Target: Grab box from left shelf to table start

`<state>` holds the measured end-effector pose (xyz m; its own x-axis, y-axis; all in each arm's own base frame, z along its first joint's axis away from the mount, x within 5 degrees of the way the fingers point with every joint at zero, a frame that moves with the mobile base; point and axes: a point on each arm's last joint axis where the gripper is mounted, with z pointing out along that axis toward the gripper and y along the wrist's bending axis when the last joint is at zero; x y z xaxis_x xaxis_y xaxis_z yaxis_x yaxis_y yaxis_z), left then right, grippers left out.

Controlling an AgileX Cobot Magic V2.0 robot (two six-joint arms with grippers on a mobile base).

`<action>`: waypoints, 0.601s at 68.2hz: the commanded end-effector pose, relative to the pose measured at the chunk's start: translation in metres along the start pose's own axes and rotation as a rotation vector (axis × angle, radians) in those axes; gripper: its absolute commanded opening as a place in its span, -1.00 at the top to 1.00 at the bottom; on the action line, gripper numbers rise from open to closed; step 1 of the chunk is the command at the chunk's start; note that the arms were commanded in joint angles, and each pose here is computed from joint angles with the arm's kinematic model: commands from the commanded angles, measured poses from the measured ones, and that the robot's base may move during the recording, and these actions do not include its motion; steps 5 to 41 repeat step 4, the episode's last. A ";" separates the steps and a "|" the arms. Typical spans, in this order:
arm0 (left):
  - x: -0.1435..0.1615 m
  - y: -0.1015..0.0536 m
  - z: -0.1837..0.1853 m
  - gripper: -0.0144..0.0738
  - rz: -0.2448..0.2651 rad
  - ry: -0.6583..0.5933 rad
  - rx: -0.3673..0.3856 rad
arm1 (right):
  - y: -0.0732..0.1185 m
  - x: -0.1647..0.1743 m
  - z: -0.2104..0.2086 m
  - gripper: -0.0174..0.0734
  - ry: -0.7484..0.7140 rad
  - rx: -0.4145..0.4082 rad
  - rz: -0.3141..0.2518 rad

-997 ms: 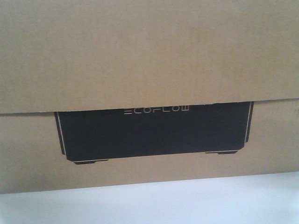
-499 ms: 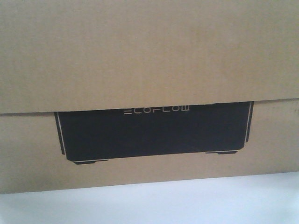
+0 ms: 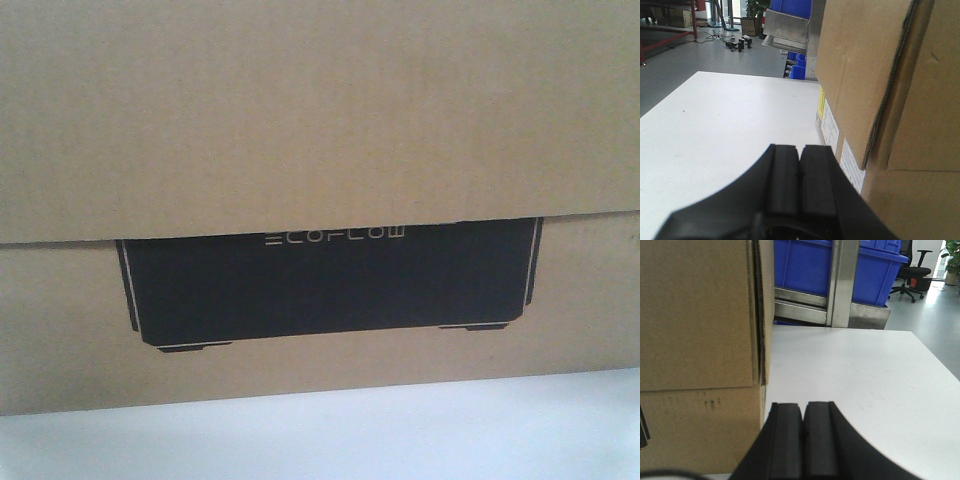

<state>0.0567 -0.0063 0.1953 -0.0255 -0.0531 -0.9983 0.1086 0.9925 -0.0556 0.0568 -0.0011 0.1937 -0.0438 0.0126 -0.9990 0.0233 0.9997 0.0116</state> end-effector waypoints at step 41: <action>-0.011 0.000 -0.002 0.90 -0.007 -0.113 0.003 | -0.001 -0.008 -0.001 0.50 -0.102 0.012 -0.007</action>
